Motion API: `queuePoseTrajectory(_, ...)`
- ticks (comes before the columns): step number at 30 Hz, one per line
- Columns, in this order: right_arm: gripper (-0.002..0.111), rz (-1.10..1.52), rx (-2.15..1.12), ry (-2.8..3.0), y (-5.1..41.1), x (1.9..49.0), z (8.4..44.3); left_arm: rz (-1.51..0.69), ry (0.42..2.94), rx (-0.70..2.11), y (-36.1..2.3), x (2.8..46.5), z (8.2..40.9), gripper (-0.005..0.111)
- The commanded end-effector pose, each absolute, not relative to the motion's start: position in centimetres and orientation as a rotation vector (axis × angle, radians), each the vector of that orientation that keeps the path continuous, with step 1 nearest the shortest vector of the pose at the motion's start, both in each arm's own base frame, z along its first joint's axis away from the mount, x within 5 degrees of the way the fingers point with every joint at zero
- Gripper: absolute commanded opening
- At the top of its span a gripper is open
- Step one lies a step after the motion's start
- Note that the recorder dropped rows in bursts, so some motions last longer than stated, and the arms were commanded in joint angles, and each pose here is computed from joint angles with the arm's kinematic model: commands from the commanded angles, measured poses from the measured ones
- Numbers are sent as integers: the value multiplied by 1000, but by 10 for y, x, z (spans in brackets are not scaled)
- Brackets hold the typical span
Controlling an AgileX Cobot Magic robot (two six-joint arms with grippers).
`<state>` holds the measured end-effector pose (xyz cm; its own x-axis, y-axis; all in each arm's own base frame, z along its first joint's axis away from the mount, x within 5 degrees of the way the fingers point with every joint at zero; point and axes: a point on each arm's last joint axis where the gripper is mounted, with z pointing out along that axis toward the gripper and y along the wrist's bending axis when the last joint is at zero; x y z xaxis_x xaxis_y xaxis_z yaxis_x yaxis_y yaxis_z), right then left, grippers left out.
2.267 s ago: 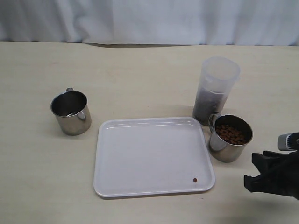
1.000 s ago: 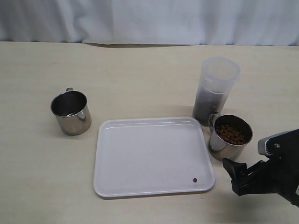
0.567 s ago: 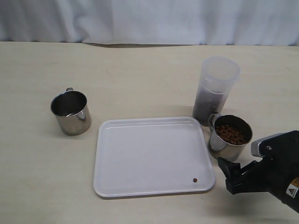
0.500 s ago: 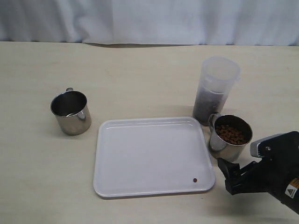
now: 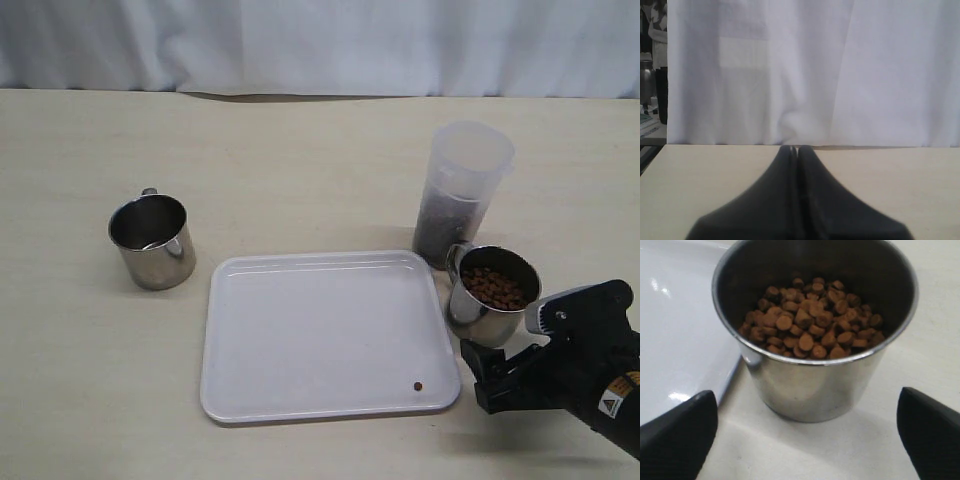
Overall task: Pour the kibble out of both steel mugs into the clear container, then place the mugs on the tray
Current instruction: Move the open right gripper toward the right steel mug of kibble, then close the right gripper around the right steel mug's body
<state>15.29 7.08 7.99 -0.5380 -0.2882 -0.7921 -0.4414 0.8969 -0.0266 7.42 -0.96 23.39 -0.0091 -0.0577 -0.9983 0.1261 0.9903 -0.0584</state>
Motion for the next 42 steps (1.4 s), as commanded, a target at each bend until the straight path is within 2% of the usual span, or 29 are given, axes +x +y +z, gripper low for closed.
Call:
queuePoseTrajectory(1,73,217,-530,2147,72,154,81,-146,1571,50,-9,74,234,0)
queuePoseTrajectory(13,73,129,-378,2149,62,159,83,-146,1571,50,-9,74,234,0)
queuePoseTrajectory(25,73,228,-480,2014,75,164,92,-146,1571,50,-9,74,234,0)
queuePoseTrajectory(38,73,210,-512,2142,78,172,57,-146,1571,50,-9,74,234,0)
queuePoseTrajectory(42,73,204,-457,2150,77,175,56,-148,1571,48,-9,74,234,0)
